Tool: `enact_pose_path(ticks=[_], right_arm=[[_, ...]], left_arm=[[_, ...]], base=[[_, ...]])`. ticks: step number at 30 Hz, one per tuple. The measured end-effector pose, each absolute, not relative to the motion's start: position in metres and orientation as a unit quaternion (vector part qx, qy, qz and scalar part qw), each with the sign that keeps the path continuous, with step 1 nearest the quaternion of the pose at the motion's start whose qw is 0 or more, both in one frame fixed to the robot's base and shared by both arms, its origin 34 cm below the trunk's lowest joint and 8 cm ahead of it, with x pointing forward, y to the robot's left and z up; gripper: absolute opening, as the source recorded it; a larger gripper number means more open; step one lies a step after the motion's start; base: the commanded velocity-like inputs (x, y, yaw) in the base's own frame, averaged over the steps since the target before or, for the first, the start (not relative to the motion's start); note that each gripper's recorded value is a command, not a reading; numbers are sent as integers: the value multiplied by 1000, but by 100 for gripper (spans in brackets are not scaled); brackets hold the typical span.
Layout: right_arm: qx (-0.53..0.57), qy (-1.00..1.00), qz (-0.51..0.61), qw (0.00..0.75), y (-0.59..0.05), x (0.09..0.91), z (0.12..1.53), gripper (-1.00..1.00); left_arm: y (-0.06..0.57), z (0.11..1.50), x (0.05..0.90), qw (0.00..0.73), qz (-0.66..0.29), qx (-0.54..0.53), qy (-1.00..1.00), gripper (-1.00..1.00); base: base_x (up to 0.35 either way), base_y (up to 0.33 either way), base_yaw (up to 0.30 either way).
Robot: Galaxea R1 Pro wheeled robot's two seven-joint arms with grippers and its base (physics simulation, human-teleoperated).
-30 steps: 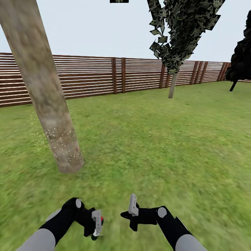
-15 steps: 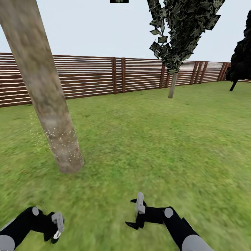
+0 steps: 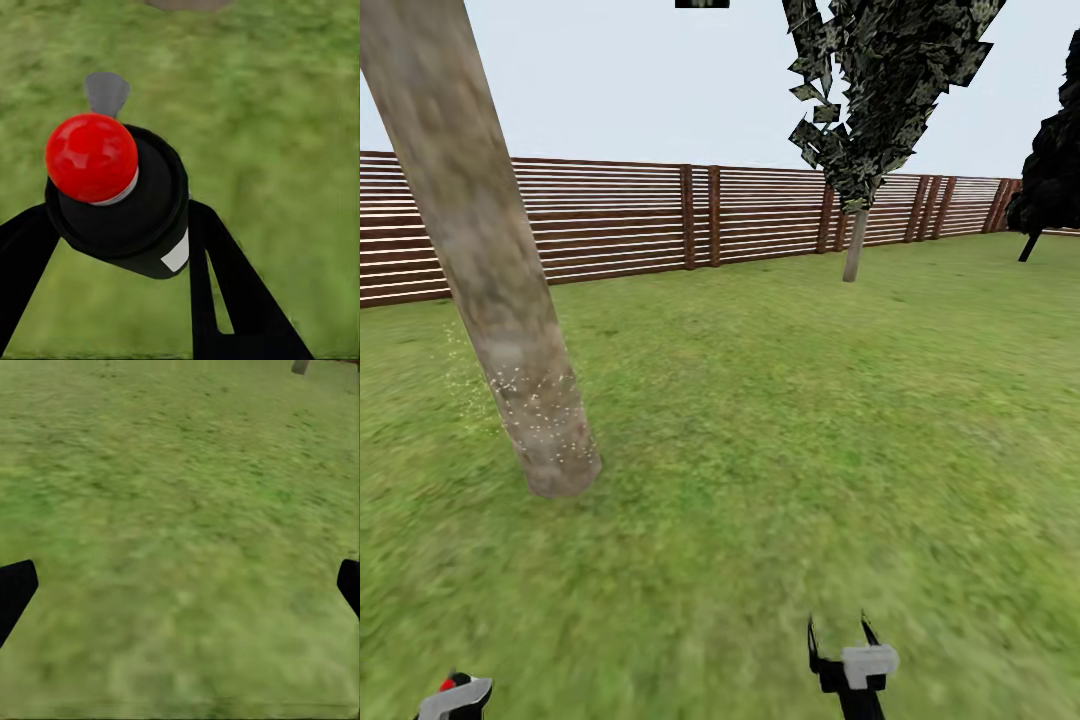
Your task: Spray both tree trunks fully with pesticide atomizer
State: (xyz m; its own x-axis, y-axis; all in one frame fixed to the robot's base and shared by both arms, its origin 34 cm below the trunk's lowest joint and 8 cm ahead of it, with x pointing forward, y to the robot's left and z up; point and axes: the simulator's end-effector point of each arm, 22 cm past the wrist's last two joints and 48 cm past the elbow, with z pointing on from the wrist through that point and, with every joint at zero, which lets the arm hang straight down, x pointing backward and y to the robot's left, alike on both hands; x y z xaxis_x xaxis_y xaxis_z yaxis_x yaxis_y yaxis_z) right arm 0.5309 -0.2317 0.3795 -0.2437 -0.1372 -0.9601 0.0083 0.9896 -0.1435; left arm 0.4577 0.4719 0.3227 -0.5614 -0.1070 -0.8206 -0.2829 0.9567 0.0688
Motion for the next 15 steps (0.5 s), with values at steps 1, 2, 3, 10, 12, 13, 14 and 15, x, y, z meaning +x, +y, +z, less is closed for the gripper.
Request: enact_pose_path(ticks=[1,2,3,10,12,13,14,15], right_arm=[[-40,791,-56,608,-230,526,375,100],[-40,794,-55,605,-229,523,373,100],[-40,795,-55,603,-229,521,371,100],[-42,810,-54,583,-230,492,354,100],[-42,814,-53,576,-229,482,349,100],[-42,815,-53,575,-229,480,348,100],[-43,816,-53,575,-229,479,348,100],[-43,816,-53,574,-229,479,348,100]], left_arm=[[473,322,455,454,99,-113,879,-100],[473,321,453,452,100,-114,879,-100],[474,320,450,450,101,-114,880,-100],[475,319,445,449,103,-116,880,-100],[475,319,445,449,103,-115,880,-100],[474,319,445,449,102,-115,880,-100],[475,319,445,450,103,-115,880,-100],[475,319,445,450,103,-115,880,-100]], base=[[0,0,0],[0,0,0],[0,0,0],[0,0,0],[0,0,0],[0,0,0],[0,0,0],[0,0,0]])
